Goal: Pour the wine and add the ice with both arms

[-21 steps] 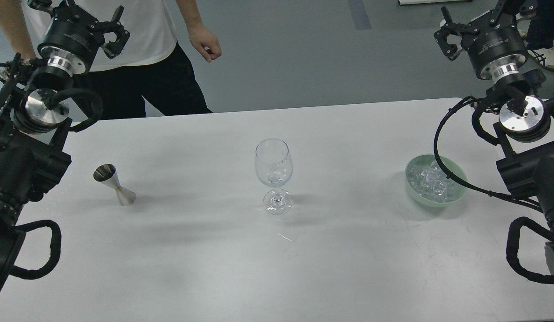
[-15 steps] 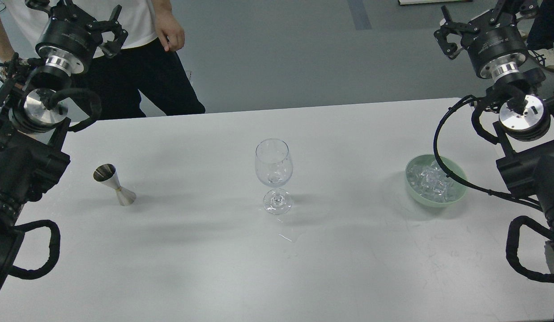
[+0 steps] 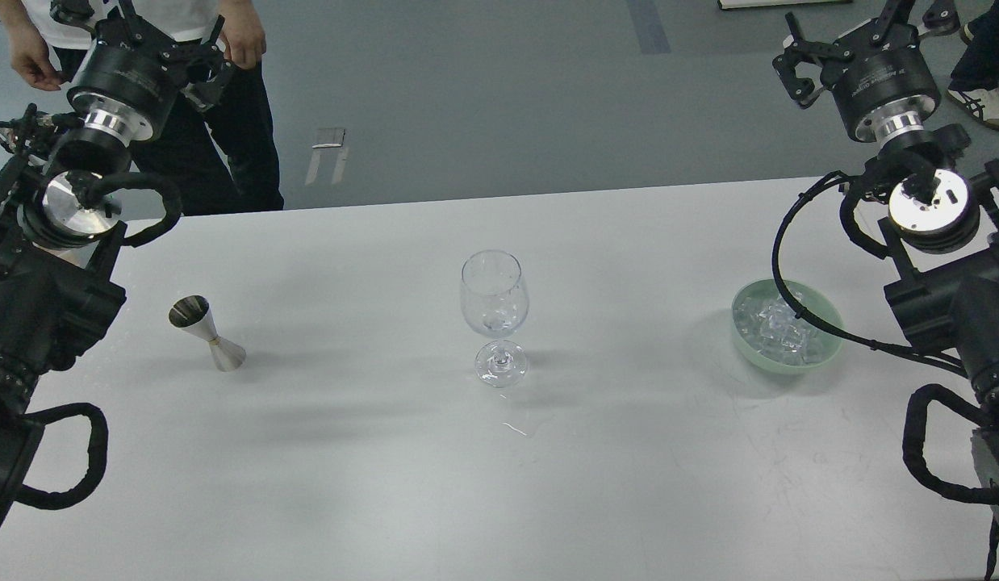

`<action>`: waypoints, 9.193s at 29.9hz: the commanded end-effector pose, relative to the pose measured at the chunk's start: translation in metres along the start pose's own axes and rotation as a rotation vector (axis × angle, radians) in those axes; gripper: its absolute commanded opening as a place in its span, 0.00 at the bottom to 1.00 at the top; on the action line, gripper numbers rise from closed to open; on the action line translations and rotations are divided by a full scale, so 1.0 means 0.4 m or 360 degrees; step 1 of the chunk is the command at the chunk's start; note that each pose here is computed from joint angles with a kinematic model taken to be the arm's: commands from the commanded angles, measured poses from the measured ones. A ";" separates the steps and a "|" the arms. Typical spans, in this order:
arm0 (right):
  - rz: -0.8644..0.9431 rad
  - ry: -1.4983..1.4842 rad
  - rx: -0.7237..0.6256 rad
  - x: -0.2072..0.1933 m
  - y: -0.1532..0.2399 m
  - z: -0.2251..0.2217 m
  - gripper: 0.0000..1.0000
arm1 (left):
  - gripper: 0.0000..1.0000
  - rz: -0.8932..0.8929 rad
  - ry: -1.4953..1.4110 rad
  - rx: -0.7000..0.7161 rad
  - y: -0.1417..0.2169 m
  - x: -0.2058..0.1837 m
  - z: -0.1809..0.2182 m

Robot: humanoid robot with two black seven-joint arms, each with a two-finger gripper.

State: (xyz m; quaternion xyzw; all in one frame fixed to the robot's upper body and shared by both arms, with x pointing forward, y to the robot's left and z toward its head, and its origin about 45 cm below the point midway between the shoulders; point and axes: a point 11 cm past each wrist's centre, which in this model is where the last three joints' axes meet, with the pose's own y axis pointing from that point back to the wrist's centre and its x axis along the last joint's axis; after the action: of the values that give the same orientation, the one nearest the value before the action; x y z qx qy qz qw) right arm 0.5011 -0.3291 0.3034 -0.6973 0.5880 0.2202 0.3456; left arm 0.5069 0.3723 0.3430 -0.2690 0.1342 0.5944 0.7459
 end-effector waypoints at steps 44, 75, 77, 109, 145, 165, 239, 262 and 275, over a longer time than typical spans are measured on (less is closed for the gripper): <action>-0.0036 0.0019 0.0017 -0.023 -0.016 -0.027 1.00 | 0.98 -0.0028 -0.0019 -0.0013 -0.006 -0.010 0.025; 0.0020 0.0016 -0.0016 0.017 0.010 -0.003 1.00 | 0.91 -0.0393 -0.0491 0.0315 0.329 -0.057 0.090; 0.0034 0.0015 -0.0018 0.028 0.017 -0.001 1.00 | 0.85 -0.0415 -0.0536 0.0333 0.347 -0.071 0.105; 0.0093 0.0074 0.0003 0.077 0.042 -0.043 1.00 | 0.73 -0.0925 -0.2068 0.1147 0.544 -0.064 -0.028; 0.0083 0.0093 0.0017 0.073 0.039 -0.063 1.00 | 0.73 -0.0661 -0.2363 0.1608 0.690 0.211 -0.191; 0.0081 0.0094 0.0019 0.069 0.034 -0.065 1.00 | 0.72 -0.0638 -0.2494 0.1578 0.672 0.241 -0.271; 0.0090 0.0096 0.0011 0.075 0.038 -0.062 1.00 | 0.82 -0.0196 -0.1187 0.1089 0.585 0.221 0.016; 0.0100 0.0118 0.0015 0.085 0.044 -0.076 1.00 | 0.97 0.0425 -0.0380 0.0773 0.723 0.329 0.057; 0.0106 0.0125 -0.0015 0.089 0.046 -0.066 1.00 | 0.95 0.0577 -0.0072 0.0709 0.836 0.346 -0.081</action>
State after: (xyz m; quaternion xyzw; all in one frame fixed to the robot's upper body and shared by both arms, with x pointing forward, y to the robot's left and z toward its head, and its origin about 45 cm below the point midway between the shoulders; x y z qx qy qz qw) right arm 0.4881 -0.3740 0.2933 -0.6866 0.6229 0.2039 0.3148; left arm 0.2272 0.5229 0.1711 -0.0342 0.2904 0.6776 0.6748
